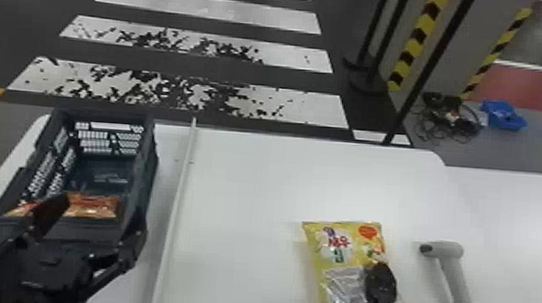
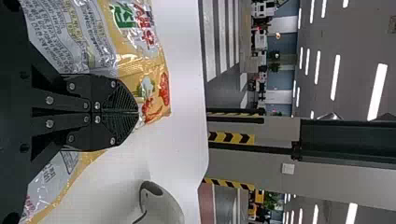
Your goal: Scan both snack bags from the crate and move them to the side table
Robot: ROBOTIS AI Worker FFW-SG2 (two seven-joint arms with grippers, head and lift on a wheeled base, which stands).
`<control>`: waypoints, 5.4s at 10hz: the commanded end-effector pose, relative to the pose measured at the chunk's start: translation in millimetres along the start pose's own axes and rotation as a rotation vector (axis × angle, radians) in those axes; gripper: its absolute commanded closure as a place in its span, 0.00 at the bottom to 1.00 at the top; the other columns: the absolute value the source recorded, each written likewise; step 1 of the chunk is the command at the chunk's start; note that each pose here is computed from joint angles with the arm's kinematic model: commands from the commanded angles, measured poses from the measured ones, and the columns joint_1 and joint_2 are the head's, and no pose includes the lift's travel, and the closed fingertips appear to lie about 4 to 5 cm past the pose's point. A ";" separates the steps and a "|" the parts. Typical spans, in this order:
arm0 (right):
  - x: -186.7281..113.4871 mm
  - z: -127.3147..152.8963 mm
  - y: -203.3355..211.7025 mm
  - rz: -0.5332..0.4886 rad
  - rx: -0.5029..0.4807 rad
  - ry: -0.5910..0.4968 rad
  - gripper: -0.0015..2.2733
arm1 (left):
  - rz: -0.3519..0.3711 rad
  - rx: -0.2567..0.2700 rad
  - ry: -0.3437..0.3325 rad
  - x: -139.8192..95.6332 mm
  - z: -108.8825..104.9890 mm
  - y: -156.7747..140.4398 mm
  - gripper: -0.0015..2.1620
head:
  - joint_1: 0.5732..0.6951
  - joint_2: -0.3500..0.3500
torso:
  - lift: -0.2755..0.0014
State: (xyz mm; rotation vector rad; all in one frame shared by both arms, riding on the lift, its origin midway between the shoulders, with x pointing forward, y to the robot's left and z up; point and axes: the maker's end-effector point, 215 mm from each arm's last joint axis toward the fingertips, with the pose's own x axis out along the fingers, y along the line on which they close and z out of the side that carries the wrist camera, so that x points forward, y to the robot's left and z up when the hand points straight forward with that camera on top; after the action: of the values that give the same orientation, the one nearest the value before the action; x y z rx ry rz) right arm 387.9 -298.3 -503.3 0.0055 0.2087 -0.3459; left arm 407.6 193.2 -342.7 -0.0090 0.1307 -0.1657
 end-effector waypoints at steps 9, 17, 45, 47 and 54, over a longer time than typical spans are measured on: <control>18.9 50.0 -132.1 0.058 -0.258 0.189 0.01 | 0.006 0.014 -0.049 -1.0 11.7 5.3 0.00 | 1.00 0.09 | 0.65; 91.4 33.0 -174.8 0.314 -0.099 0.355 0.03 | -0.003 0.013 -0.076 2.2 5.4 -6.9 0.00 | 1.00 0.00 | 0.65; -128.3 70.0 -45.2 0.383 -0.015 0.417 0.99 | -0.044 0.007 -0.132 2.6 10.6 -22.0 0.00 | 1.00 0.11 | 0.65; -154.6 66.8 -17.0 0.439 -0.033 0.416 0.99 | -0.042 0.001 -0.131 2.2 9.2 -21.8 0.00 | 1.00 0.18 | 0.65; -183.2 13.4 22.9 0.499 -0.212 0.427 0.99 | -0.054 -0.006 -0.130 -0.2 9.4 -28.3 0.00 | 1.00 0.35 | 0.65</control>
State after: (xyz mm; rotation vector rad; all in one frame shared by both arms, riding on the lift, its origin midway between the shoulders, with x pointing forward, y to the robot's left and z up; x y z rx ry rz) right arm 229.3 -215.7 -448.8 -0.0745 0.6507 0.1791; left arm 404.0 165.0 -333.4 -0.0289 0.0023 -0.2191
